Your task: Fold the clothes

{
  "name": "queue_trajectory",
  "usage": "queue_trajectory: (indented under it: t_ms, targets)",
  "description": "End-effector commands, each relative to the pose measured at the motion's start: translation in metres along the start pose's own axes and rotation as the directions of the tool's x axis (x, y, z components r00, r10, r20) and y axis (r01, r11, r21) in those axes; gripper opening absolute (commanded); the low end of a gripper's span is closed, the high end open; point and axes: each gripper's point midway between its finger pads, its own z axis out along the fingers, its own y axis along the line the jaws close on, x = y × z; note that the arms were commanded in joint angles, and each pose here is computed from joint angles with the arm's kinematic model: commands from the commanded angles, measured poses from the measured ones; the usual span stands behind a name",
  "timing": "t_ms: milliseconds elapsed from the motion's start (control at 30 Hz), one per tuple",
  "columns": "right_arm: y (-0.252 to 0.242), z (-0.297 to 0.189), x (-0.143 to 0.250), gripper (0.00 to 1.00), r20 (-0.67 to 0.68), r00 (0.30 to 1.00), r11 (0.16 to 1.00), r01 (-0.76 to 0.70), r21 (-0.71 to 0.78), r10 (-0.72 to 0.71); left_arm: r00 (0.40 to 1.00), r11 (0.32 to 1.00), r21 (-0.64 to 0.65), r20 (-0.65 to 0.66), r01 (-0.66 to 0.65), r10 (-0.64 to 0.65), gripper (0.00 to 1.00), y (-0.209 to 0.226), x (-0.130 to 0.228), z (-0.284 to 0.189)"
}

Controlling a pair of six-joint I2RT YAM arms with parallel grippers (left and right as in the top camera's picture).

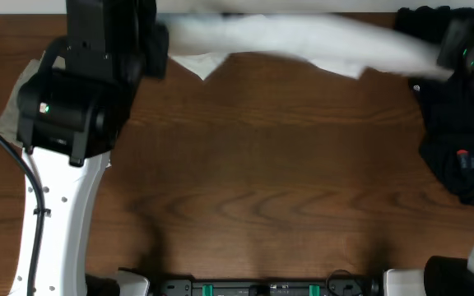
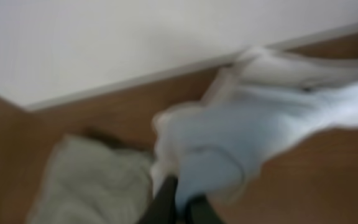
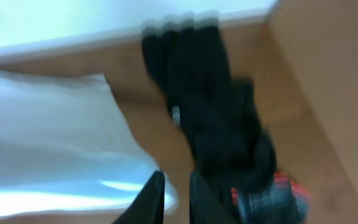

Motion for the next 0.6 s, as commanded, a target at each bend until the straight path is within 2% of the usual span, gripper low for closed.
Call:
queue_trajectory:
  t_ms: [0, 133, 233, 400, 567]
  targets:
    - [0.001, 0.021, 0.041, 0.11, -0.168, 0.984, 0.998, 0.061, 0.013, -0.058, 0.978, 0.979, 0.189, -0.205, 0.078, -0.039, 0.06, -0.041, 0.042, 0.02]
    - [-0.002, 0.033, 0.098, 0.06, -0.37, 0.923, 0.992, 0.124, 0.016, -0.109, 0.896, 0.969, 0.227, -0.444, 0.094, 0.018, 0.06, -0.055, 0.105, 0.029]
    - [0.003, 0.047, 0.125, 0.05, -0.442, 0.888, 0.991, 0.134, -0.006, -0.123, 0.833, 0.971, 0.221, -0.552, 0.094, 0.045, 0.06, -0.059, 0.141, 0.042]
    - [0.033, 0.067, 0.16, 0.06, -0.508, 0.849, 0.986, 0.08, -0.148, -0.145, 0.761, 0.974, 0.211, -0.645, 0.087, 0.073, 0.06, -0.064, 0.185, 0.063]
    - [0.069, 0.09, 0.178, 0.11, -0.476, 0.854, 0.947, 0.057, -0.315, -0.21, 0.727, 0.977, 0.198, -0.682, 0.076, 0.082, 0.06, -0.065, 0.207, 0.073]
